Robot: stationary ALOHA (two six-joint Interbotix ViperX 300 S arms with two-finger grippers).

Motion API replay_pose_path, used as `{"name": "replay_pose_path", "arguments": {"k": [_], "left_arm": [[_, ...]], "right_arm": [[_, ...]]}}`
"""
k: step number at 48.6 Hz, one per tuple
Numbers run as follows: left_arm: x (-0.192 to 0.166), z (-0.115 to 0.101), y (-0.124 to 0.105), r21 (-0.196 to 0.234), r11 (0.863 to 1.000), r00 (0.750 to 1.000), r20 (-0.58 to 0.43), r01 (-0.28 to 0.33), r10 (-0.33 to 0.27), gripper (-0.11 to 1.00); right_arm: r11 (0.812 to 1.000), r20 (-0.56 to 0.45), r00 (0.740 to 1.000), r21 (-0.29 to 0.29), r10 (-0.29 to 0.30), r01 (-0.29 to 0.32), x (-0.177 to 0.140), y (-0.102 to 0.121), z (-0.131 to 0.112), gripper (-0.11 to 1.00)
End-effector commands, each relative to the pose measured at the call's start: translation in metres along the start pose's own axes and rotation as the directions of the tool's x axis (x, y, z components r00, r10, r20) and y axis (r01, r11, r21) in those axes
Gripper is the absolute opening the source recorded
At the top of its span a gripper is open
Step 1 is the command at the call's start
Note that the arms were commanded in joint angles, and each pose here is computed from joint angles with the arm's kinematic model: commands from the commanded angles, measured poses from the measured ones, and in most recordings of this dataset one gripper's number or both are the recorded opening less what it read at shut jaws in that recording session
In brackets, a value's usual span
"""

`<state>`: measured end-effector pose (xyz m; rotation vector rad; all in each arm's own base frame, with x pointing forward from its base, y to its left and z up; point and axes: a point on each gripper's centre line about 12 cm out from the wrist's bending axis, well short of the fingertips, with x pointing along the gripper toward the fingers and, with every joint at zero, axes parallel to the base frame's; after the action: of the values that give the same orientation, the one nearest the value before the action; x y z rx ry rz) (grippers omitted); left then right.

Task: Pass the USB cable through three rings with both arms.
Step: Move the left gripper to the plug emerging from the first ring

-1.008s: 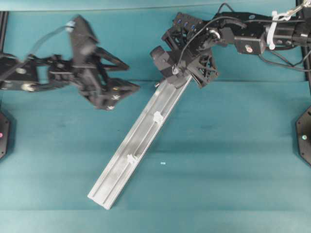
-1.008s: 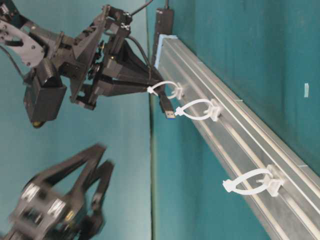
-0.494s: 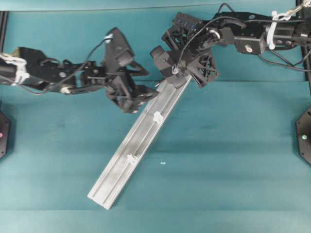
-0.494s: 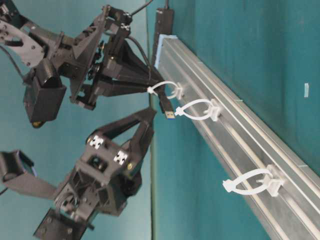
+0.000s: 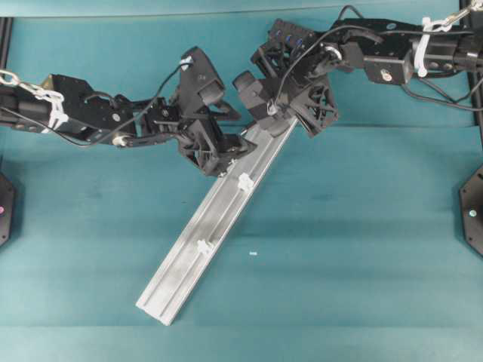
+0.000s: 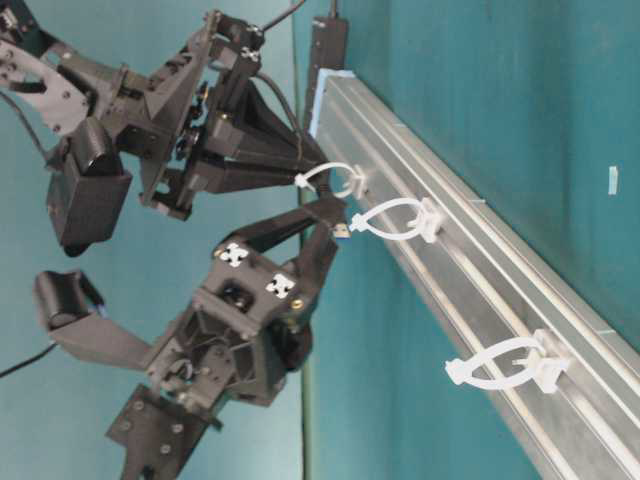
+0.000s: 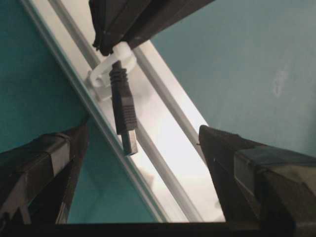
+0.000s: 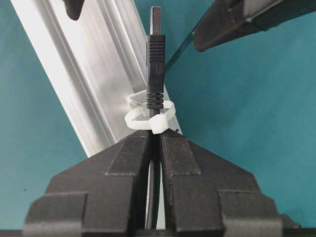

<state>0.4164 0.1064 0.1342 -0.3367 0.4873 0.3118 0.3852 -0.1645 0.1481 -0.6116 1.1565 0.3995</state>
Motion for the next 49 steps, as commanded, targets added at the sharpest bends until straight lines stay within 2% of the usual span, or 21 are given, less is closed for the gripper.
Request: {"name": "replay_pose_path", "arguments": {"k": [1, 17, 31, 49], "left_arm": [[0.002, 0.009, -0.002, 0.002, 1.0, 0.999, 0.038, 0.011, -0.011, 0.96], [0.011, 0.004, -0.001, 0.003, 1.0, 0.998, 0.057, 0.019, -0.019, 0.96], [0.003, -0.003, 0.0, 0.005, 0.999, 0.99, 0.131, 0.042, -0.043, 0.91], [0.012, -0.007, 0.001, 0.005, 0.999, 0.992, 0.124, 0.04, -0.041, 0.9]], "right_arm": [[1.0, 0.007, 1.0, -0.009, -0.004, 0.004, 0.0, 0.0, 0.004, 0.07], [1.0, 0.008, 1.0, -0.007, -0.004, 0.004, 0.0, 0.0, 0.005, 0.07], [1.0, 0.008, 1.0, -0.007, -0.004, 0.004, 0.0, 0.0, 0.005, 0.07], [1.0, 0.008, 1.0, -0.007, -0.005, 0.005, 0.0, 0.0, 0.005, 0.07]]}}
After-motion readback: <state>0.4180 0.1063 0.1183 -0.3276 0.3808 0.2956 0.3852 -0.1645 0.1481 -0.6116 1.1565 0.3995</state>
